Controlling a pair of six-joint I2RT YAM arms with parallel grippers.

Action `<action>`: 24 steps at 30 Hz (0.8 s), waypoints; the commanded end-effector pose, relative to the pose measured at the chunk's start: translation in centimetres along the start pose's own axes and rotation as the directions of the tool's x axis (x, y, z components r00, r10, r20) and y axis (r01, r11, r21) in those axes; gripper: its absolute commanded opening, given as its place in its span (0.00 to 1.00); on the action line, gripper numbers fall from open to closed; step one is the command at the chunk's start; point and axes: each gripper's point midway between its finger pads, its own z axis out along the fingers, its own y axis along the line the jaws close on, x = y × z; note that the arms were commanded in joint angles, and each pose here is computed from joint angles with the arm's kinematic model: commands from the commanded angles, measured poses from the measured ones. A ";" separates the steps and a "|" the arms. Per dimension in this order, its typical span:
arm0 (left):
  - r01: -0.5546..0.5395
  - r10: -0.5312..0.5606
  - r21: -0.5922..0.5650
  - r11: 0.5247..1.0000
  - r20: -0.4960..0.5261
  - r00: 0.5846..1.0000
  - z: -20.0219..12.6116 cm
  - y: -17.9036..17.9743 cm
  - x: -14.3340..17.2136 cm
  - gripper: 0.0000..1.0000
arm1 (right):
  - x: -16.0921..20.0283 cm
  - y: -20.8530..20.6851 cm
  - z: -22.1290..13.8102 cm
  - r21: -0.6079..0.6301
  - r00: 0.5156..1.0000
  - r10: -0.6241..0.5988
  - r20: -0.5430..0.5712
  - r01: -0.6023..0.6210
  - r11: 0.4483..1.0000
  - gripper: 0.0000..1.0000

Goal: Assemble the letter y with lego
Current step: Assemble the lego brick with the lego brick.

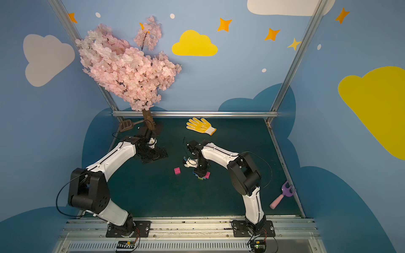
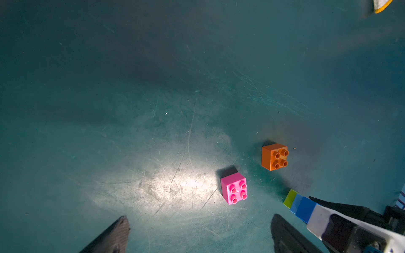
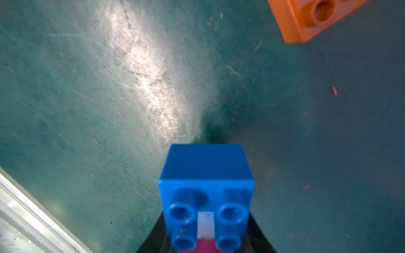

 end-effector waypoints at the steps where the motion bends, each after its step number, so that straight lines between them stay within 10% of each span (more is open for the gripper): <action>1: 0.010 -0.010 0.015 1.000 -0.007 1.000 0.0 -0.1 0.1 1.00 | 1.3 -0.7 -0.1 0.049 0.999 0.020 -0.043 -0.018 0.999 0.00; 24: 0.011 -0.011 0.014 1.000 -0.005 1.000 0.0 0.0 0.1 1.00 | 1.8 -0.2 2.5 0.093 0.994 0.066 -0.090 -0.058 0.994 0.00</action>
